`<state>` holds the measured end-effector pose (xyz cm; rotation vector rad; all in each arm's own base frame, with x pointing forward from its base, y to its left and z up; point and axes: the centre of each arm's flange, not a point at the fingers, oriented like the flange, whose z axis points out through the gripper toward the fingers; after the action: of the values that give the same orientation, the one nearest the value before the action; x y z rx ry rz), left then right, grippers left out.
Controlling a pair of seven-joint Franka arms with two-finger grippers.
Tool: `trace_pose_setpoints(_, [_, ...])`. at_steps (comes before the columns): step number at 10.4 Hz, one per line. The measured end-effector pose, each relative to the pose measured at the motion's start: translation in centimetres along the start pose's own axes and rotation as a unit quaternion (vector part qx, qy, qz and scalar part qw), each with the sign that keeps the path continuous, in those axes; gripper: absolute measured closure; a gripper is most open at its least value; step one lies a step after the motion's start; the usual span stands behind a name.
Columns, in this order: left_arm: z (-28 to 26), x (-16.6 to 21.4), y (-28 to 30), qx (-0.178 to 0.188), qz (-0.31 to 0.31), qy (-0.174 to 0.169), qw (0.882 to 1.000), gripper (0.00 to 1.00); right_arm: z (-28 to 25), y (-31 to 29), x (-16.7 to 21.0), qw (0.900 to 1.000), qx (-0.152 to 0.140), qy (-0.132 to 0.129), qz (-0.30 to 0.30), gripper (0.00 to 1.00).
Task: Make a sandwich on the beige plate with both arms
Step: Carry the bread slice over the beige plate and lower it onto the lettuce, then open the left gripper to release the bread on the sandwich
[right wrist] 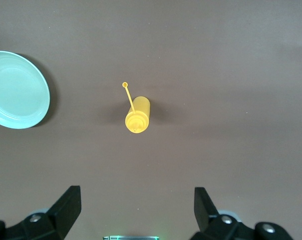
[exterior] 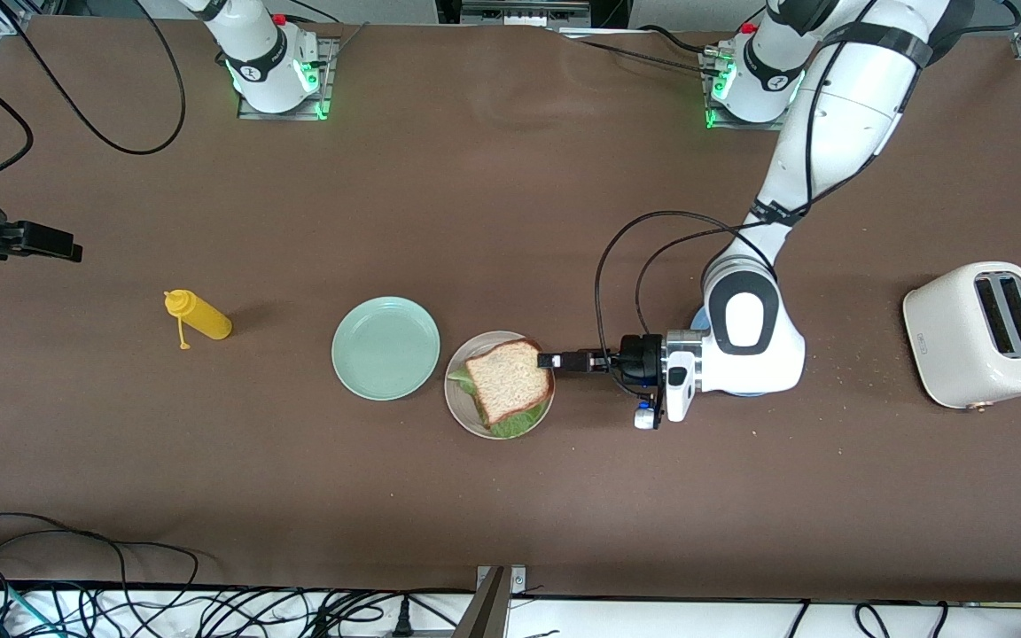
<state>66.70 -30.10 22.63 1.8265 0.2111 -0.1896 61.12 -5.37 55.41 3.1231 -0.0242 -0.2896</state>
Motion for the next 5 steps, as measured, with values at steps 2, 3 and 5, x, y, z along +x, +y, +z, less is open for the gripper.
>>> trace_pose_setpoints(2, [1.2, -0.3, -2.4, 0.001, 0.009, 0.004, 1.0, 0.92, 0.0, 0.0, 0.0, 1.0, 0.0, 0.0, 0.0, 0.0])
trace_pose_setpoints(3, [1.4, -0.3, -3.4, 0.006, 0.017, 0.007, 1.0, 0.92, 0.0, 0.0, 0.0, 1.0, 0.0, 0.0, 0.0, 0.0])
trace_pose_setpoints(5, [1.9, -0.5, -5.4, -0.002, 0.031, 0.019, 0.999, 0.92, 0.0, 0.0, 0.0, 1.0, 0.0, 0.0, 0.0, 0.0])
